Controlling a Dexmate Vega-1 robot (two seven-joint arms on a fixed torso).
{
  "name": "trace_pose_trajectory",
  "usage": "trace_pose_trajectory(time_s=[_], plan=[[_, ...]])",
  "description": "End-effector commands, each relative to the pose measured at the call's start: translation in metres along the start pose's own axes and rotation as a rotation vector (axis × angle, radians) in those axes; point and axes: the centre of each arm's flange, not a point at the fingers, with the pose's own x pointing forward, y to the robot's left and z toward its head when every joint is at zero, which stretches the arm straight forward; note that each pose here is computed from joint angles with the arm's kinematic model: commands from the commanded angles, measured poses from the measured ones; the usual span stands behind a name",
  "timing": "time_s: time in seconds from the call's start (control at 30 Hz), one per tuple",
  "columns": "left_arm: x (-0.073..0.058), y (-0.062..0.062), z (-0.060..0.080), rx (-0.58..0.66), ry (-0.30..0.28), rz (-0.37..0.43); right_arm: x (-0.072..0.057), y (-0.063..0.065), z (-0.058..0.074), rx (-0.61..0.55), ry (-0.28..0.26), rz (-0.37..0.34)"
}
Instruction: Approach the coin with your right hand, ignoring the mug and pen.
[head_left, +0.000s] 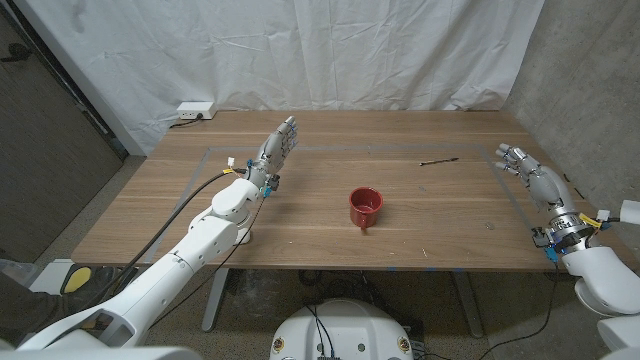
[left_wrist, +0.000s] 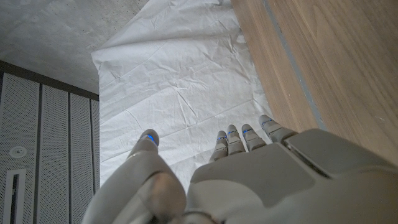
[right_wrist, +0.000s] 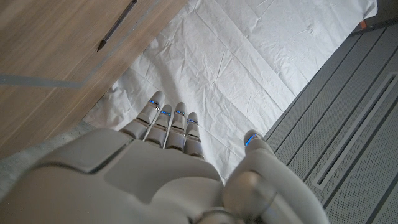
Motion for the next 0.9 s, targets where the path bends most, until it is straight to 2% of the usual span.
trace_pose_trajectory(time_s=[0.03,0.47,0.9], plan=[[0.0028,0.0017,-0.0006,0.004,0.007,-0.002,-0.0014,0.0022,0.0105,-0.182,0.0,0.001],[0.0011,0.0018,-0.003,0.003,0.013,-0.007,-0.0049,0.0078,0.0157,-0.365,0.002,-0.006],[-0.0009,0.001,-0.004,0.001,0.01,-0.006,-0.0053,0.0095,0.0171,-0.445,0.001,-0.016]])
